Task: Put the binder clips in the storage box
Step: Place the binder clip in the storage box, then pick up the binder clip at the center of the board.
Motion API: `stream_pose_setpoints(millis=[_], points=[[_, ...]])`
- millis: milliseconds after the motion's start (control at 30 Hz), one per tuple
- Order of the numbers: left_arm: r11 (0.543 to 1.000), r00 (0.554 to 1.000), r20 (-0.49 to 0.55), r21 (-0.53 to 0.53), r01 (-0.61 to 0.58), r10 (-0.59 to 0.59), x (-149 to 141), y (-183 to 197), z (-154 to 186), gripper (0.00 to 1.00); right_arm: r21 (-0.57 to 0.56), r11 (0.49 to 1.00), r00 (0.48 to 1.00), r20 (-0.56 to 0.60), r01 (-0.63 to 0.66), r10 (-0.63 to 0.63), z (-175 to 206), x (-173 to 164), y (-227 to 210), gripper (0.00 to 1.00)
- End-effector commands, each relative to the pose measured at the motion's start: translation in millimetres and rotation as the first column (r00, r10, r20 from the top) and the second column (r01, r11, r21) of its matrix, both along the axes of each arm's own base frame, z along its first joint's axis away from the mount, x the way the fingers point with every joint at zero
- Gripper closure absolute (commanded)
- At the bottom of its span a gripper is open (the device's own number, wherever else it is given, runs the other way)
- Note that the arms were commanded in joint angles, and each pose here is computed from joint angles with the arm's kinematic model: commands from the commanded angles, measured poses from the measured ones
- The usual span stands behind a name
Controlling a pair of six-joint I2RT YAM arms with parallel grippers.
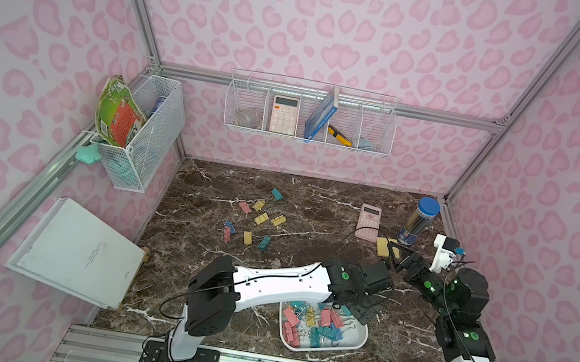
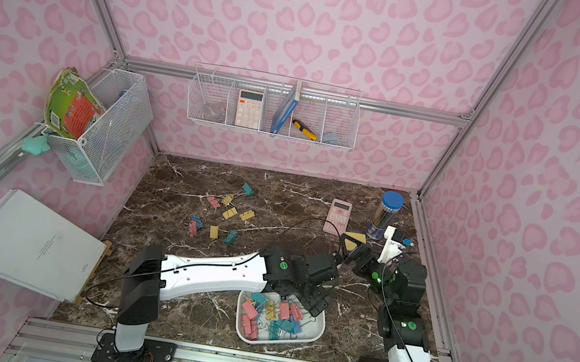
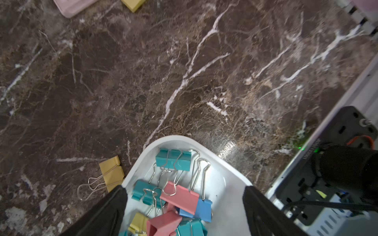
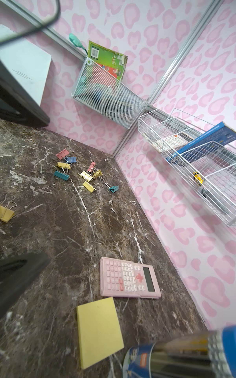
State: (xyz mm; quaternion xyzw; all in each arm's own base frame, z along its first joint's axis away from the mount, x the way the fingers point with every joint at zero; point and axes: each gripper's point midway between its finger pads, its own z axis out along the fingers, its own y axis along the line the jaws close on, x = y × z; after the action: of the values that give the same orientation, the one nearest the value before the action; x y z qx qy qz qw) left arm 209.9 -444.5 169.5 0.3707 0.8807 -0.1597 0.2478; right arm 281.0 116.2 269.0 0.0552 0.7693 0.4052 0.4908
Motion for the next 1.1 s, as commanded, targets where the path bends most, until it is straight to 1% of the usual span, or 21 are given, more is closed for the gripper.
stream_pose_setpoints(millis=[0,67,100,167,233,300,367,400,433,500,533,600,633,667,733,833,933,1067], points=[[0.987,0.999,-0.016,-0.154,-0.049,0.047,17,28,48,0.07,-0.133,0.991,0.998,0.054,-0.027,0.034,4,12,26,0.04],[0.956,0.988,-0.026,-0.249,-0.152,0.150,38,77,81,0.07,-0.223,0.970,0.994,0.022,-0.098,0.105,-9,22,66,0.03],[0.939,0.977,-0.025,-0.271,-0.211,0.212,49,109,90,0.06,-0.263,0.954,0.989,0.006,-0.142,0.149,-15,25,90,0.03],[0.902,0.946,0.035,-0.315,-0.296,0.323,63,167,114,0.02,-0.326,0.919,0.974,-0.030,-0.222,0.225,-32,30,133,0.04],[0.869,0.899,0.115,-0.333,-0.365,0.422,69,226,130,0.02,-0.375,0.878,0.954,-0.075,-0.297,0.290,-53,34,179,0.04],[0.833,0.850,0.142,-0.336,-0.441,0.507,74,272,134,0.02,-0.372,0.855,0.933,-0.157,-0.360,0.325,-78,39,216,0.05],[0.789,0.802,0.130,-0.329,-0.519,0.582,81,309,127,0.02,-0.324,0.858,0.909,-0.261,-0.398,0.324,-107,47,244,0.06],[0.763,0.783,0.104,-0.332,-0.554,0.614,83,323,121,0.02,-0.283,0.864,0.894,-0.301,-0.416,0.332,-120,51,258,0.07],[0.746,0.772,0.076,-0.334,-0.576,0.631,85,332,116,0.02,-0.234,0.871,0.878,-0.328,-0.433,0.348,-132,54,269,0.07],[0.727,0.758,0.046,-0.324,-0.605,0.651,88,342,105,0.02,-0.143,0.884,0.854,-0.365,-0.446,0.372,-151,61,285,0.08],[0.723,0.755,0.034,-0.321,-0.612,0.655,90,344,99,0.02,-0.087,0.882,0.835,-0.377,-0.462,0.401,-158,63,293,0.11],[0.732,0.770,0.004,-0.313,-0.605,0.638,90,341,90,0.02,-0.007,0.866,0.806,-0.372,-0.499,0.461,-165,64,311,0.19],[0.731,0.771,-0.014,-0.307,-0.610,0.637,89,341,88,0.02,0.018,0.856,0.791,-0.375,-0.516,0.484,-168,63,321,0.22],[0.731,0.771,-0.023,-0.298,-0.613,0.637,88,341,87,0.02,0.033,0.853,0.783,-0.379,-0.521,0.493,-172,63,326,0.23],[0.738,0.777,-0.046,-0.283,-0.613,0.628,86,339,80,0.02,0.073,0.854,0.774,-0.388,-0.515,0.500,-178,64,333,0.29],[0.767,0.812,-0.081,-0.285,-0.574,0.578,82,329,77,0.02,0.158,0.848,0.762,-0.379,-0.507,0.526,-185,66,335,0.38],[0.771,0.813,-0.083,-0.273,-0.575,0.576,82,329,77,0.02,0.198,0.839,0.745,-0.389,-0.507,0.542,-193,69,340,0.53],[0.776,0.816,-0.083,-0.267,-0.571,0.572,82,329,76,0.01,0.161,0.856,0.760,-0.402,-0.491,0.511,-202,77,340,0.67]])
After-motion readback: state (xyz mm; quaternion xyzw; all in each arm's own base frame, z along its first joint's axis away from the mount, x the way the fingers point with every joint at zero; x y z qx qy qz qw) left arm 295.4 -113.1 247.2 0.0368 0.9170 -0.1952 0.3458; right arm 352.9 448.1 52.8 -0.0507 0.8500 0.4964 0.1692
